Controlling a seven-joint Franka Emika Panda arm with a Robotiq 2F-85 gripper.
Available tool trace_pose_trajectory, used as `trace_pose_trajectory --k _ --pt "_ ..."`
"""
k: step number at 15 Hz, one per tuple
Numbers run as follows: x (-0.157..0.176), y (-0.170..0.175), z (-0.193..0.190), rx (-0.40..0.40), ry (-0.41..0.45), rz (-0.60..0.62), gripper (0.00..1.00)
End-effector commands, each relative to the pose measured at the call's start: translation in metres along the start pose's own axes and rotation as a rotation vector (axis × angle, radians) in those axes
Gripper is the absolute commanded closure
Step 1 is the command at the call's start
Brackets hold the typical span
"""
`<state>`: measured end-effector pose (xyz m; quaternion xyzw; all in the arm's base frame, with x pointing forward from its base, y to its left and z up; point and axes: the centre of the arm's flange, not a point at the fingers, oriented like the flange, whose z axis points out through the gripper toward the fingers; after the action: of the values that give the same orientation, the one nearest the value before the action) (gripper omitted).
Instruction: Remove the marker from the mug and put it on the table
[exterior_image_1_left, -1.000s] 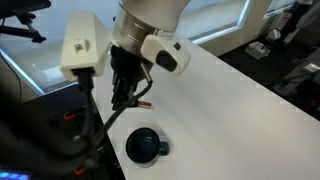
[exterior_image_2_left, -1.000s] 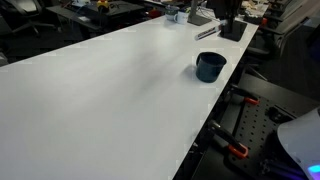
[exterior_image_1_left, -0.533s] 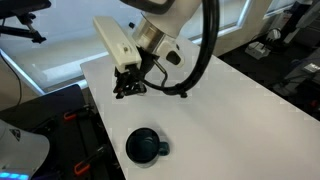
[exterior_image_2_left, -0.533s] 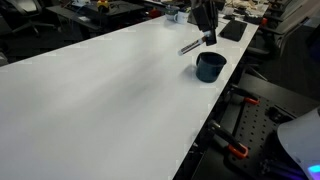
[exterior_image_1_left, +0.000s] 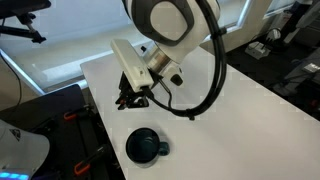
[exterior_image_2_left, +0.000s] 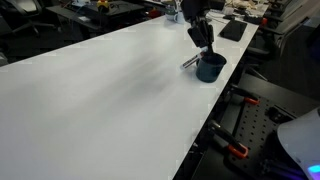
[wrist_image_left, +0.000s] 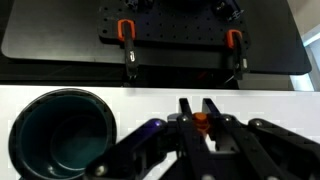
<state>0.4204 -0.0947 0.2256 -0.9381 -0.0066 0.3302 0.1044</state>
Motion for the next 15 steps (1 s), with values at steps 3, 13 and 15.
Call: trace_pose_trajectory --k 3,13,15 --pt "0.01 0.023 0.01 0.048 -0.056 0.036 0.95" --pt "0.037 0.036 0.052 0.068 -0.138 0.067 0.95" --pt "0.035 0.038 0.054 0.084 -0.157 0.057 0.56"
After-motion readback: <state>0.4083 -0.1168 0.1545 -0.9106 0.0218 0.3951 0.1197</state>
